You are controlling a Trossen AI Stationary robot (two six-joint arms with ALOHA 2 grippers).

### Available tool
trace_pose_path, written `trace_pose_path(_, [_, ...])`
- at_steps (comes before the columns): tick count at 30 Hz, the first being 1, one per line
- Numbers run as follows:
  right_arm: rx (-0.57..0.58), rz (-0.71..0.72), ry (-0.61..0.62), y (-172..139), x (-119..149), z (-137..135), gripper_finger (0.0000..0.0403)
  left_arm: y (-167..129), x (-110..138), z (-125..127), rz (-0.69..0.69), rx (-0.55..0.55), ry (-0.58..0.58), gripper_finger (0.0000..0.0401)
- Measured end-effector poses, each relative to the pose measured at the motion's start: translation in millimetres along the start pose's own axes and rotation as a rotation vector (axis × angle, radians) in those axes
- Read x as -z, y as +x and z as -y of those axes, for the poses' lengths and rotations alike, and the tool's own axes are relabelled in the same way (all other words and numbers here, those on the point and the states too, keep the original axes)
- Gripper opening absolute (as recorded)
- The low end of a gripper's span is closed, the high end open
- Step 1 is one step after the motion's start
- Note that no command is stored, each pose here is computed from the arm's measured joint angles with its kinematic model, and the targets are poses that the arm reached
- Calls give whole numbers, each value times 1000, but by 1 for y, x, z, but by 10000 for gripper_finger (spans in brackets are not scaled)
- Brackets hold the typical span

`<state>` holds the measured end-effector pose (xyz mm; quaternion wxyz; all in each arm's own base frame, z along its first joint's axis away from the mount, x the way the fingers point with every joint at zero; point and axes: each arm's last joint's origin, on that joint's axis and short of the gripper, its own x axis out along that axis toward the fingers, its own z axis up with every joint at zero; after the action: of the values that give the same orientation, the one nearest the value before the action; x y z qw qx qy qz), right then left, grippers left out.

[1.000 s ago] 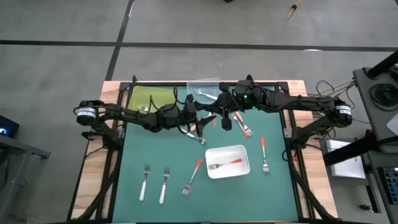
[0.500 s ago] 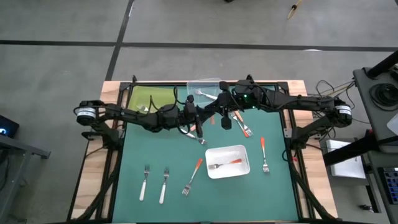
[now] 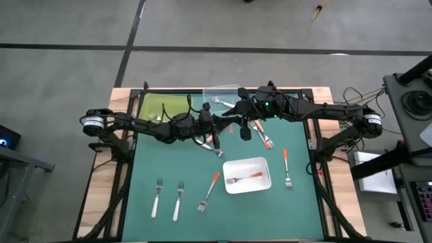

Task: Sort silverware by color (type)
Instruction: Put the light orange into the yellow bin

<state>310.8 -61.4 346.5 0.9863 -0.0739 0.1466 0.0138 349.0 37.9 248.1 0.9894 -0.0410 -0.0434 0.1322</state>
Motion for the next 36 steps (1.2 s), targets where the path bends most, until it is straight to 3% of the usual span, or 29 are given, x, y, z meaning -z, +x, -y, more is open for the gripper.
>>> trace_pose_path(7, [53, 62, 2, -3, -8, 3, 142, -1, -3, -4, 7, -18, -1, 0])
trace_pose_path(15, [104, 109, 3, -5, -13, 5, 191, -9, -5, -9, 18, -111, -6, 0])
trace_pose_path(25, [363, 252, 29, -11, -31, 14, 195, -26, -4, -18, 27, -327, -7, 0])
trace_pose_path(36, [372, 212, 45, -3, -25, 15, 194, -83, -23, -36, 137, -578, -51, 0])
